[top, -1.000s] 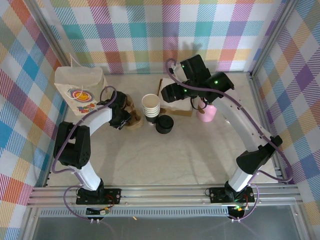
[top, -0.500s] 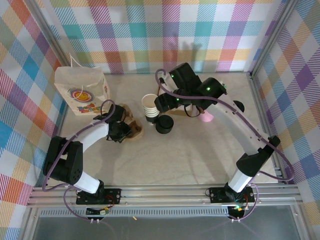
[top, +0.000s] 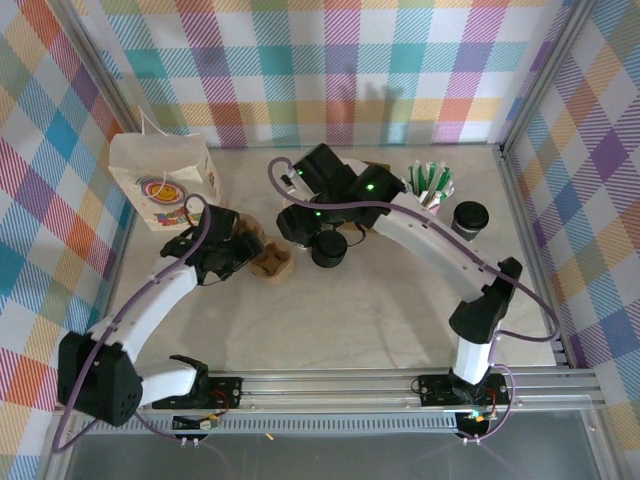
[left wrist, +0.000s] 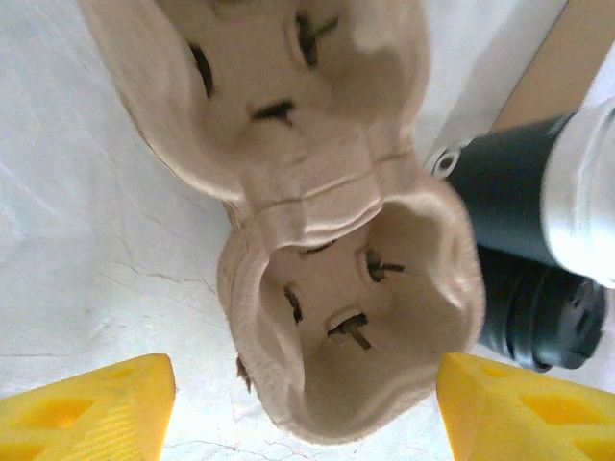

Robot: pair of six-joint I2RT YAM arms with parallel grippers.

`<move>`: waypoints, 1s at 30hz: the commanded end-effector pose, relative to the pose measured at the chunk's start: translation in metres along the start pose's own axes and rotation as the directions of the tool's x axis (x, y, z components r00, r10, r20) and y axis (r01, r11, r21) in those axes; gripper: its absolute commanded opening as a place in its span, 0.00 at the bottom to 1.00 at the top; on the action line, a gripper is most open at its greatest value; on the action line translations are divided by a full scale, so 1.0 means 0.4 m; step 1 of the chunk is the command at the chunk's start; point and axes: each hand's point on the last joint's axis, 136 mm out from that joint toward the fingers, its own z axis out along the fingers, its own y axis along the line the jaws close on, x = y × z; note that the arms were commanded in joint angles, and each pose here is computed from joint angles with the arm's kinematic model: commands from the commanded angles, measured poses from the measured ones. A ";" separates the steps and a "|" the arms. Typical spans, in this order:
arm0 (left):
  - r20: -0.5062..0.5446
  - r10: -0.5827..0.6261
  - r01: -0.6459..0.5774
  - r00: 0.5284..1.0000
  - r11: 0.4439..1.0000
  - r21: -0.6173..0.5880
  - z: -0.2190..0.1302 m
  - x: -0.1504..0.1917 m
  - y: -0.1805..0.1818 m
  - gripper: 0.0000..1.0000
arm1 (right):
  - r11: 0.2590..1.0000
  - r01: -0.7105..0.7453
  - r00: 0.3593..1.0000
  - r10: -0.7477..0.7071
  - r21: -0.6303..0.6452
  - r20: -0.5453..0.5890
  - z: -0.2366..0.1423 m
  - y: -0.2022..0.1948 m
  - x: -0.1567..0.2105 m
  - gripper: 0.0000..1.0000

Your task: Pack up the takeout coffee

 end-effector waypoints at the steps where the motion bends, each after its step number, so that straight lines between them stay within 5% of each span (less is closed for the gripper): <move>1: 0.142 -0.014 0.034 0.990 0.989 -0.143 -0.109 -0.048 0.089 0.71 | 0.995 0.051 0.998 -0.047 -0.081 0.046 0.034 0.049 -0.048 0.67; 6: 0.328 0.011 0.080 0.945 0.962 -0.262 -0.261 -0.098 0.183 0.71 | 0.983 0.134 0.991 -0.134 -0.127 0.011 0.161 0.074 -0.052 0.63; 12: 0.381 0.029 0.104 0.924 0.941 -0.323 -0.344 -0.096 0.239 0.71 | 0.970 0.188 0.980 -0.196 -0.153 -0.036 0.319 0.083 -0.022 0.61; 30: 0.338 0.021 0.093 0.941 0.944 -0.317 -0.339 -0.055 0.263 0.71 | 0.960 0.235 0.963 -0.252 -0.150 -0.100 0.544 0.098 0.012 0.53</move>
